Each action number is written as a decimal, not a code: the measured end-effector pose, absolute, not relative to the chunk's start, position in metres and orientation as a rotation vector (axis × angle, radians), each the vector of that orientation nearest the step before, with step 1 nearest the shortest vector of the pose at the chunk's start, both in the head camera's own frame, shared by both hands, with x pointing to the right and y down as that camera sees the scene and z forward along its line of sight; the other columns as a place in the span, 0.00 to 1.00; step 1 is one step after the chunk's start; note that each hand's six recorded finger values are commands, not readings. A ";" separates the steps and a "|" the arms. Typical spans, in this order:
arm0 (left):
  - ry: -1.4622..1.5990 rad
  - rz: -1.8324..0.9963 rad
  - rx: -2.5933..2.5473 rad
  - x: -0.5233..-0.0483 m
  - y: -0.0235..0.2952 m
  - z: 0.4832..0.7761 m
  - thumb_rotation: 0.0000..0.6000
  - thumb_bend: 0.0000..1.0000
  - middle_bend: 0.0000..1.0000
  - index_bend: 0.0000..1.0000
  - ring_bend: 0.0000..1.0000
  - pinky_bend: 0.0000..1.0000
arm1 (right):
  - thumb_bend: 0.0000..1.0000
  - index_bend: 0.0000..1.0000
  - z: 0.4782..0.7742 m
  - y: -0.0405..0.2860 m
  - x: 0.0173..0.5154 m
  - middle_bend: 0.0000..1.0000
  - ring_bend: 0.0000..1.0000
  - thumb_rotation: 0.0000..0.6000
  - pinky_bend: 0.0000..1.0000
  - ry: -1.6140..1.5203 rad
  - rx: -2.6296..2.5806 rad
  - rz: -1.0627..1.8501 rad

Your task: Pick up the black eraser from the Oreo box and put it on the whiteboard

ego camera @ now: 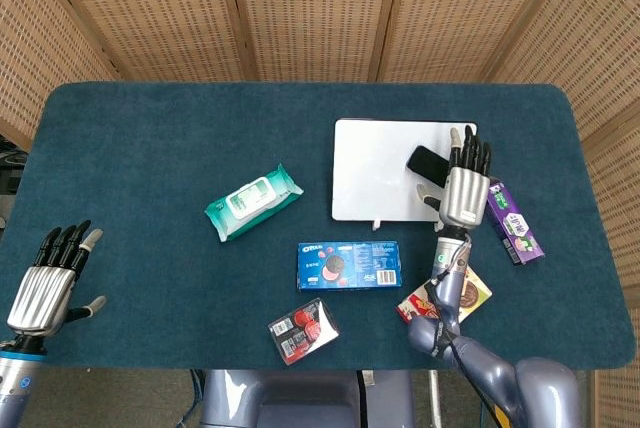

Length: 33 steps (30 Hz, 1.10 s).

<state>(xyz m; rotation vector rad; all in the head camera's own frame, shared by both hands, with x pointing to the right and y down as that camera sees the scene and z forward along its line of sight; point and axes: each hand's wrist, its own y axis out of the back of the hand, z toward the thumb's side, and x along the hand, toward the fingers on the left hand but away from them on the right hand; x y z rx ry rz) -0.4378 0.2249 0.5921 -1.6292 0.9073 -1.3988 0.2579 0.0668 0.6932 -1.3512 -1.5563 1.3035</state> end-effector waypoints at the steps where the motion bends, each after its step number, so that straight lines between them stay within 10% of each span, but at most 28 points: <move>1: 0.909 -1.397 -1.629 -0.438 0.225 0.592 1.00 0.16 0.00 0.00 0.00 0.00 | 0.00 0.00 0.691 0.070 0.257 0.00 0.00 1.00 0.00 -1.558 -1.367 1.293; 33: 0.913 -1.421 -1.604 -0.436 0.231 0.582 1.00 0.15 0.00 0.00 0.00 0.00 | 0.00 0.00 0.590 0.239 0.383 0.00 0.00 1.00 0.00 -0.921 -1.569 1.332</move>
